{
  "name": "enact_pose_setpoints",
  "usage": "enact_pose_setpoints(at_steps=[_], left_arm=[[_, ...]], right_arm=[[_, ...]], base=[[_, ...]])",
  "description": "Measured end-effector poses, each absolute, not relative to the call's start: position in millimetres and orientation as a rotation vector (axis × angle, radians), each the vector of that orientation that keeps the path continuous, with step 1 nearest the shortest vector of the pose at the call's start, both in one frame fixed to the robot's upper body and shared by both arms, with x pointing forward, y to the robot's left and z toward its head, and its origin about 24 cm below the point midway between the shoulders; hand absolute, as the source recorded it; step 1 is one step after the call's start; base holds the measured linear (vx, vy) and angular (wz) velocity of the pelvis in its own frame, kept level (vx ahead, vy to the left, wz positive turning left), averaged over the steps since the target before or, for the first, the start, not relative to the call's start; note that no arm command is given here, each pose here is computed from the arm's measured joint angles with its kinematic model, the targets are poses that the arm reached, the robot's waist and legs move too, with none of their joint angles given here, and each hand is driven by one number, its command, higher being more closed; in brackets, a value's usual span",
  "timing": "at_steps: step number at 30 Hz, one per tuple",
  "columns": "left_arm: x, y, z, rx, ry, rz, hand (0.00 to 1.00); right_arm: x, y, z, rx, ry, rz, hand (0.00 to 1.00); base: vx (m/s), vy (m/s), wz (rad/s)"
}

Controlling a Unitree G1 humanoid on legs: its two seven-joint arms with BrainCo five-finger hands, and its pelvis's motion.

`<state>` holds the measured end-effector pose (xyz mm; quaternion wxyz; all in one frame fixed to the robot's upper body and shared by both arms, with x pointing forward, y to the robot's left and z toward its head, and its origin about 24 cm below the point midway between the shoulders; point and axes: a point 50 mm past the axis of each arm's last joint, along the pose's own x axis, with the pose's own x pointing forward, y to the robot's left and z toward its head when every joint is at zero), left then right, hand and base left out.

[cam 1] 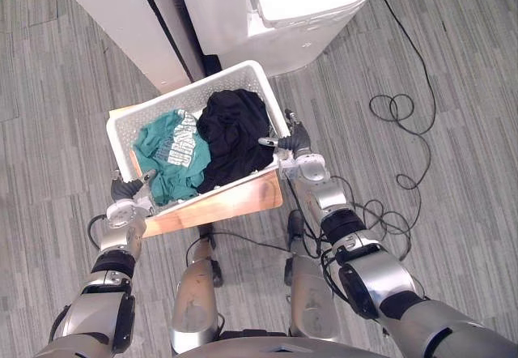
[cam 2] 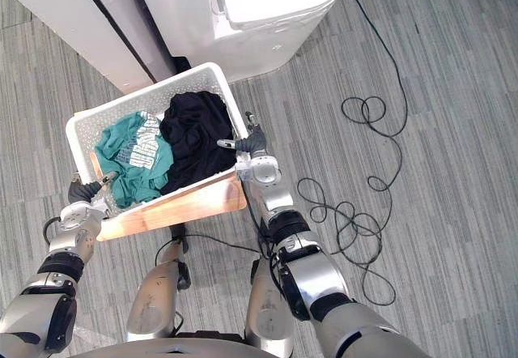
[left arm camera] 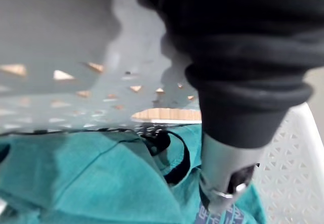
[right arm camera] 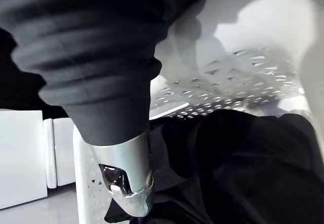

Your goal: Pick up the laundry basket with both hands and put the clothes into the washing machine.

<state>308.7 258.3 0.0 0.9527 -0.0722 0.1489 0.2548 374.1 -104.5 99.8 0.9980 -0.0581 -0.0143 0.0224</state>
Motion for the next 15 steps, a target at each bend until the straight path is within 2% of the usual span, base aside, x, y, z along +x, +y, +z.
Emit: enact_pose_setpoints(at_steps=[5, 6, 8, 9, 15], left_arm=[[314, 256, 6, -0.162, 0.280, 0.512, 0.00], [315, 255, 8, -0.168, 0.273, 0.509, 0.00], [316, 254, 8, -0.190, 0.273, 0.510, 0.00], [317, 254, 9, -0.201, 0.268, 0.508, 1.00], [322, 250, 16, -0.215, 0.245, 0.490, 1.00]], right_arm=[[381, -106, 113, -0.228, -0.065, 0.042, 0.00], [383, -105, 118, -0.273, -0.079, 0.045, 1.00], [386, -104, 120, -0.333, -0.083, 0.049, 1.00], [387, -105, 121, -0.381, -0.085, 0.051, 1.00], [391, -110, 125, -0.494, -0.094, 0.047, 1.00]], base=[[0.00, -0.002, 0.02], [-0.02, 0.002, 0.05], [-0.02, 0.001, 0.04], [-0.02, 0.000, 0.05], [-0.02, -0.003, 0.06]])
